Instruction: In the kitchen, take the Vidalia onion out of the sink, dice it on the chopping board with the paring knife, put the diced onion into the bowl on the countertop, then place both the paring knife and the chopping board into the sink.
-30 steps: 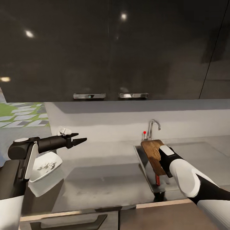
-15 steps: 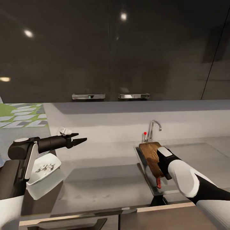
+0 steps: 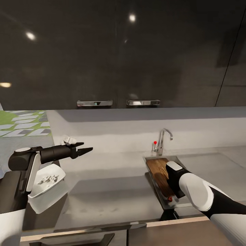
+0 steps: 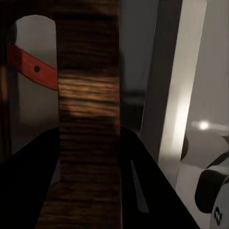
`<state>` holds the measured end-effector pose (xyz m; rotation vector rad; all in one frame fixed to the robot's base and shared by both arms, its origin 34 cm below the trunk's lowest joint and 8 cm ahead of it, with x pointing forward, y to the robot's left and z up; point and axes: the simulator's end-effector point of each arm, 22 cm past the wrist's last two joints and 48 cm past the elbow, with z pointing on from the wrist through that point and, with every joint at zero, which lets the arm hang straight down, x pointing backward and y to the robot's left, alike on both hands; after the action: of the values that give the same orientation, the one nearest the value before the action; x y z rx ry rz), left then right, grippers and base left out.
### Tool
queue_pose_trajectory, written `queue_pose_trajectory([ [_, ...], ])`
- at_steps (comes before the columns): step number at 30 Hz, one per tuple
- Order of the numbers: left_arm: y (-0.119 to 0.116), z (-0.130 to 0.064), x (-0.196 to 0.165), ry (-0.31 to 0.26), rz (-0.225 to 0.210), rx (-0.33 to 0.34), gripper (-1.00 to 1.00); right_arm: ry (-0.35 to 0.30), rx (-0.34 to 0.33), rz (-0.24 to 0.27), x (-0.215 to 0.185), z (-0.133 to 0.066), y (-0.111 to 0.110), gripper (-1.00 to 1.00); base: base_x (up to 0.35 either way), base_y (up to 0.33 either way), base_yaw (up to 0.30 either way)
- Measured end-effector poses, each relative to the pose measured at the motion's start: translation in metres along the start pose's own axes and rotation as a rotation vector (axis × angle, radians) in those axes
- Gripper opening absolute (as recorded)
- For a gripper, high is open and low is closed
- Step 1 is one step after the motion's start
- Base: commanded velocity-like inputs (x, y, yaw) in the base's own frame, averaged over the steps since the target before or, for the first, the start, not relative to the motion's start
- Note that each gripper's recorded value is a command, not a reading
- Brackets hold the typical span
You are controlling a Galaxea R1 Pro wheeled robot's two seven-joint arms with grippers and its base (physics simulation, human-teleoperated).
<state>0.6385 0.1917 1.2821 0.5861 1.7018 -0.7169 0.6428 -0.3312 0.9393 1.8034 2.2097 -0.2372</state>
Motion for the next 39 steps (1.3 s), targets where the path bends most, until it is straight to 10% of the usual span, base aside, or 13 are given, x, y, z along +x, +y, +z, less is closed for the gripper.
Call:
queue_pose_trajectory([
  [39, -0.001, 0.001, 0.000, 0.000, 0.000, 0.002, 1.00, -0.025, 0.010, 0.045, -0.036, 0.009, -0.010, -1.00, 0.034, 0.000, 0.000],
])
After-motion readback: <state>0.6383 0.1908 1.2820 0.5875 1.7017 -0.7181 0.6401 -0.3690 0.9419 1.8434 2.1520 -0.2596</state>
